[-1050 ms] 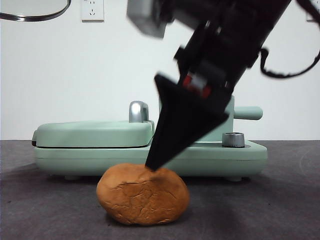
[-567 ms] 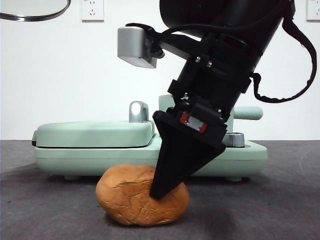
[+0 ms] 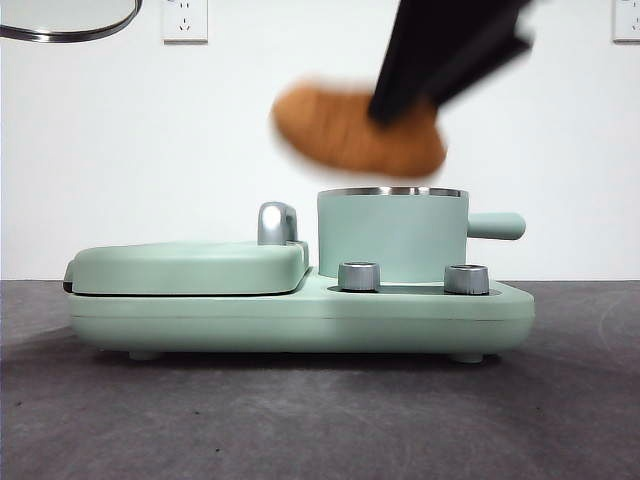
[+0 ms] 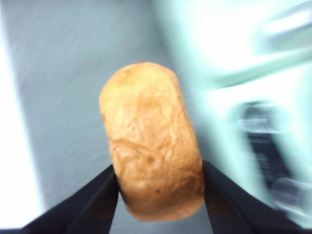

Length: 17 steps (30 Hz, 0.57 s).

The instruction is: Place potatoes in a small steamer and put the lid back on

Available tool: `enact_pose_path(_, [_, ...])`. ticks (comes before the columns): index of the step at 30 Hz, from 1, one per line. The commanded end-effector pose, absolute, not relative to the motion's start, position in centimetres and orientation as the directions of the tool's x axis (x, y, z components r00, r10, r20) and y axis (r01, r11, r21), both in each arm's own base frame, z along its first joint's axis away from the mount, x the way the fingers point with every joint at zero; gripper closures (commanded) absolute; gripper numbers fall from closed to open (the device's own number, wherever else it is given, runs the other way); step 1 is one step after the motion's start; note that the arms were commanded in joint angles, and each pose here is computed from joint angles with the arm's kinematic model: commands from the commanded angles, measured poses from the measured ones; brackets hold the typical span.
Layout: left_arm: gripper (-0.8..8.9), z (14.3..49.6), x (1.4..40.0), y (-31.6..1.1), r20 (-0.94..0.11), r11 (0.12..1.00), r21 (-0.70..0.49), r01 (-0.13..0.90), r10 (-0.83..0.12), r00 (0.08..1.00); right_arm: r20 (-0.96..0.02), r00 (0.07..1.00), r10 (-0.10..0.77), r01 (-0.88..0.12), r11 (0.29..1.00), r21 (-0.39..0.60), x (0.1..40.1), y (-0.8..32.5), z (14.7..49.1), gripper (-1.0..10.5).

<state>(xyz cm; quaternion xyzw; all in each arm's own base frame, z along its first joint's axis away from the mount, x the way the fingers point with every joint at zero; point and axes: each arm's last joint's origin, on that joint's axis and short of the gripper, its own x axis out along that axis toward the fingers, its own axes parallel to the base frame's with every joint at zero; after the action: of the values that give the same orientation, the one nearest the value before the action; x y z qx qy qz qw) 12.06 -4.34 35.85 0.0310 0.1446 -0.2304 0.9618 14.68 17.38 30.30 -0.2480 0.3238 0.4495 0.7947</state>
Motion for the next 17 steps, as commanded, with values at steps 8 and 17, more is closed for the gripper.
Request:
enact_pose_path(8, [8.00,37.0,12.0,-4.4,-0.207,0.891,0.007,0.454,-0.443,0.872,-0.516,0.679,0.521,-0.664,0.737,-0.130,17.2,15.8,42.5,7.7])
enact_pose_path(17, [8.00,37.0,12.0,-4.4,-0.207,0.891,0.007,0.454,-0.443,0.872,-0.511,0.746,0.428,-0.554,0.824,-0.119,24.4,15.7,44.8,7.7])
